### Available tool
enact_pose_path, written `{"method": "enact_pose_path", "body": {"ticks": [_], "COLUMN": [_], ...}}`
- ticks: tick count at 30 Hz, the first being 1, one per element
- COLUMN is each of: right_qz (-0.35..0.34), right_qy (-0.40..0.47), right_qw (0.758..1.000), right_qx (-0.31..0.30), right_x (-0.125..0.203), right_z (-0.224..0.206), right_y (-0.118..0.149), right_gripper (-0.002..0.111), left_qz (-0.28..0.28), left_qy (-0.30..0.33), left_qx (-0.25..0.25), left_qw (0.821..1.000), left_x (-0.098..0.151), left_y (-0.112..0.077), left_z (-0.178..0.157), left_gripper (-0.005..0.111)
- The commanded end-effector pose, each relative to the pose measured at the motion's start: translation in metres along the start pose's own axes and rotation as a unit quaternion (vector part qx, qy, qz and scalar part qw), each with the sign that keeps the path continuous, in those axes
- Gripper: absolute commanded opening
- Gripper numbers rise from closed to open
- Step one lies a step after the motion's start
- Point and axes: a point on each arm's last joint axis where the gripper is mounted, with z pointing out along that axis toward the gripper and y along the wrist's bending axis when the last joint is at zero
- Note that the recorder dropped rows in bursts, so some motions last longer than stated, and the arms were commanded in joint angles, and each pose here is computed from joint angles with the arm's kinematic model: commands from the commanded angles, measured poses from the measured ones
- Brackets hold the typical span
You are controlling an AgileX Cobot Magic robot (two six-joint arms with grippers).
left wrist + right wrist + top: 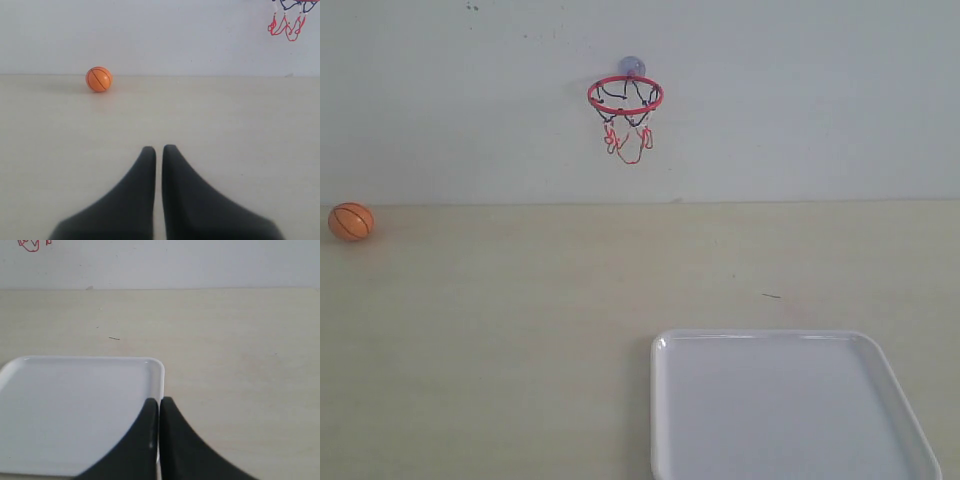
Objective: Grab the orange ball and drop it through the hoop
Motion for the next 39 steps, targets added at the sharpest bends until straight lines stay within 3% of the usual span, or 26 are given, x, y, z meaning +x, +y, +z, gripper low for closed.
{"method": "enact_pose_path", "body": {"ticks": [1, 39], "right_qz": [-0.003, 0.003], "right_qy": [-0.003, -0.007], "right_qw": [1.0, 1.0], "right_qx": [0.003, 0.003], "right_x": [-0.0004, -0.0011], "right_z": [-0.0004, -0.0004], "right_y": [-0.0004, -0.0002], "right_gripper": [0.0, 0.0], "left_qz": [-0.003, -0.003], "left_qy": [-0.006, -0.006], "left_qx": [0.0, 0.0], "left_qw": [1.0, 1.0], "left_x": [-0.0015, -0.0015], "left_y": [0.0, 0.0], "left_z": [-0.0004, -0.0004], "left_gripper": [0.004, 0.004]}}
